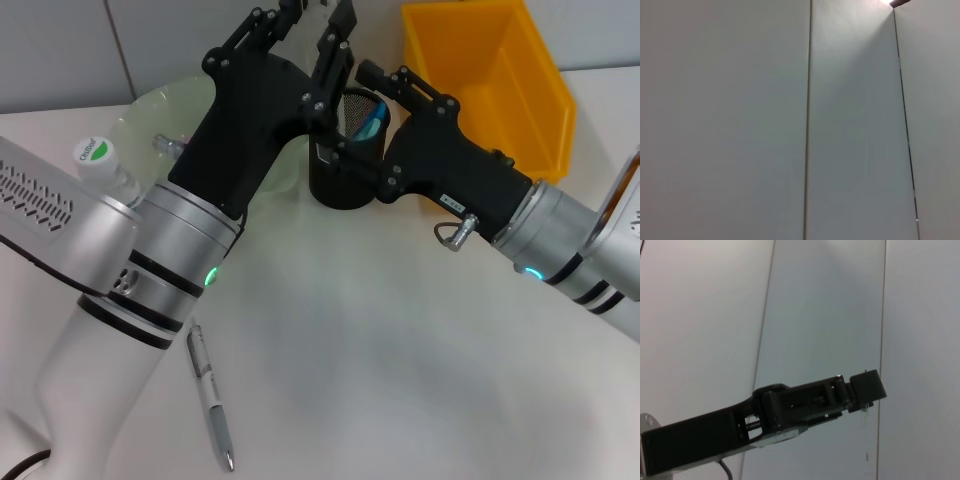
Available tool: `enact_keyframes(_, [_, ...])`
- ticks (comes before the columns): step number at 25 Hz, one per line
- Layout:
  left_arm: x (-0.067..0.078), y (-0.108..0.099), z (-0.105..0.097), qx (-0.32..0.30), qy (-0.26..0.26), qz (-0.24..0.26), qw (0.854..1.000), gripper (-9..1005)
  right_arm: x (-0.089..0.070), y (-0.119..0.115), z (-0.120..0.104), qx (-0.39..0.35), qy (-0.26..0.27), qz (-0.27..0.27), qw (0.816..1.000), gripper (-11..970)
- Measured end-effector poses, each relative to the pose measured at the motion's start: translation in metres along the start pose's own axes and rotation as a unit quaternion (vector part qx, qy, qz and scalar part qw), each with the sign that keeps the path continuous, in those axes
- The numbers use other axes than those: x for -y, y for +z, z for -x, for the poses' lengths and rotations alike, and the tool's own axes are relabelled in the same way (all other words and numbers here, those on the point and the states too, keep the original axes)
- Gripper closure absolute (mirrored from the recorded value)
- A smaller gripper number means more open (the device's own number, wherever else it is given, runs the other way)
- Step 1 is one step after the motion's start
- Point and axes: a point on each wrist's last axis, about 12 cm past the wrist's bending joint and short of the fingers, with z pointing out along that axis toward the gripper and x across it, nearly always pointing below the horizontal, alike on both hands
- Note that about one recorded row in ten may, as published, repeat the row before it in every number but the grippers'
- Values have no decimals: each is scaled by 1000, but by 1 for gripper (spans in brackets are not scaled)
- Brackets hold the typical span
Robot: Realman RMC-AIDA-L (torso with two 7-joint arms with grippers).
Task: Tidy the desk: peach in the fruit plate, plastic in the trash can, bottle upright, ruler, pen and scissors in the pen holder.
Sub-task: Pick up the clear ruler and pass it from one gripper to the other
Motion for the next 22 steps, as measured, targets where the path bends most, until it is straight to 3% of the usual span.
enact_keyframes(8, [0, 0, 0, 0, 0, -1, 1000, 582, -3, 10, 2, 8, -10, 4, 1000, 206])
enact_keyframes(19, [2, -2, -1, 0, 0, -2, 1000, 579, -4, 17, 1, 10, -11, -11, 1000, 381])
enact_keyframes(22, [2, -2, -1, -2, 0, -3, 1000, 578, -5, 18, 1, 10, -12, -9, 1000, 503])
